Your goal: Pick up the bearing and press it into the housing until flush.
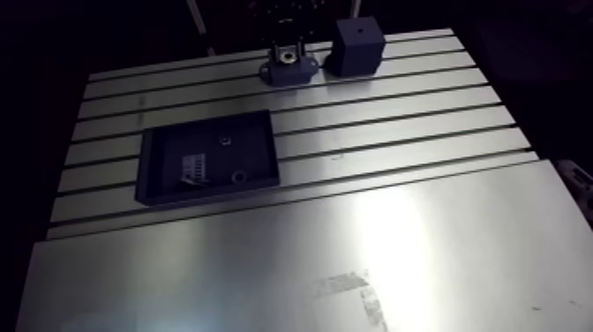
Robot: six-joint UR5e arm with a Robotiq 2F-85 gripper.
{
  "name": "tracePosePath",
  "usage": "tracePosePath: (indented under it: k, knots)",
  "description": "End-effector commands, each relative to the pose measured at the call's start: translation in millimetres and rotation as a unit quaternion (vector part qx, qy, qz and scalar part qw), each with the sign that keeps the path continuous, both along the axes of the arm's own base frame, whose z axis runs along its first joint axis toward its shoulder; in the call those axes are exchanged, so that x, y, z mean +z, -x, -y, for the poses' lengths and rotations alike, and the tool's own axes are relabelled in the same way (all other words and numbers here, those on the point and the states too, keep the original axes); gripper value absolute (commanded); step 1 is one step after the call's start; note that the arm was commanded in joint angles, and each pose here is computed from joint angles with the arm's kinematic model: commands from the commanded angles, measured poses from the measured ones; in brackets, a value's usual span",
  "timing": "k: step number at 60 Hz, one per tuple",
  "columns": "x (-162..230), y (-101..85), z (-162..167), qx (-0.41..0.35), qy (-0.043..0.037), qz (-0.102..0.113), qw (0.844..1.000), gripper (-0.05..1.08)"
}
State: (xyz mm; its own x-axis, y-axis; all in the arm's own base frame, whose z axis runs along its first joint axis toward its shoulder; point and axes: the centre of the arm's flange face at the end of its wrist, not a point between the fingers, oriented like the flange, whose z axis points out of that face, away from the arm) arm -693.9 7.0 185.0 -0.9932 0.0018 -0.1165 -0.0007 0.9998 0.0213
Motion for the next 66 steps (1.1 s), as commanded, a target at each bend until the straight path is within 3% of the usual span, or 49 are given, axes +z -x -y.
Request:
tracePosePath:
  k: [1,19,20,21,22,23,49,50,51,52,53,54,55,56,57,58,59,60,66]
  knots:
    - [-1.7,-1.0,-0.4,0.000,0.0004,0.002,1.000,0.57]
    - [-2.4,-1.5,-2.4,-0.002,0.0005,0.003,1.000,0.56]
    - [-1.5,-1.6,-2.6,-0.003,-0.0003,0.002,1.000,0.46]
    - [-1.5,-1.6,-2.6,-0.003,-0.0003,0.002,1.000,0.46]
    - [-0.8,-1.1,-2.5,-0.002,0.0001,0.001,1.000,0.15]
    - [-0.7,-1.1,-2.5,-0.002,0.0002,0.001,1.000,0.03]
    - [36.0,2.9,-2.8,-0.003,-0.0026,-0.025,1.000,0.01]
    - [37.2,2.8,-1.5,-0.001,-0.0054,-0.025,1.000,0.12]
    - [37.2,2.8,-1.5,-0.001,-0.0054,-0.025,1.000,0.12]
    - [40.5,3.4,-1.7,-0.001,-0.0077,-0.028,1.000,0.37]
    - [40.5,3.4,-1.7,-0.001,-0.0077,-0.028,1.000,0.37]
    - [40.9,3.1,-2.6,-0.002,-0.0037,-0.030,1.000,0.58]
    - [40.9,3.1,-2.6,-0.002,-0.0037,-0.030,1.000,0.58]
    - [40.5,2.3,-2.7,-0.002,-0.0039,-0.031,1.000,0.80]
    - [40.5,2.3,-2.7,-0.002,-0.0039,-0.031,1.000,0.80]
    - [41.2,1.4,0.2,0.001,-0.0039,-0.031,0.999,0.88]
    - [41.2,1.4,0.2,0.001,-0.0039,-0.031,0.999,0.88]
    - [42.2,1.2,1.7,0.004,-0.0032,-0.032,0.999,0.96]
    - [45.5,1.7,-2.2,0.005,-0.0026,-0.035,0.999,1.06]
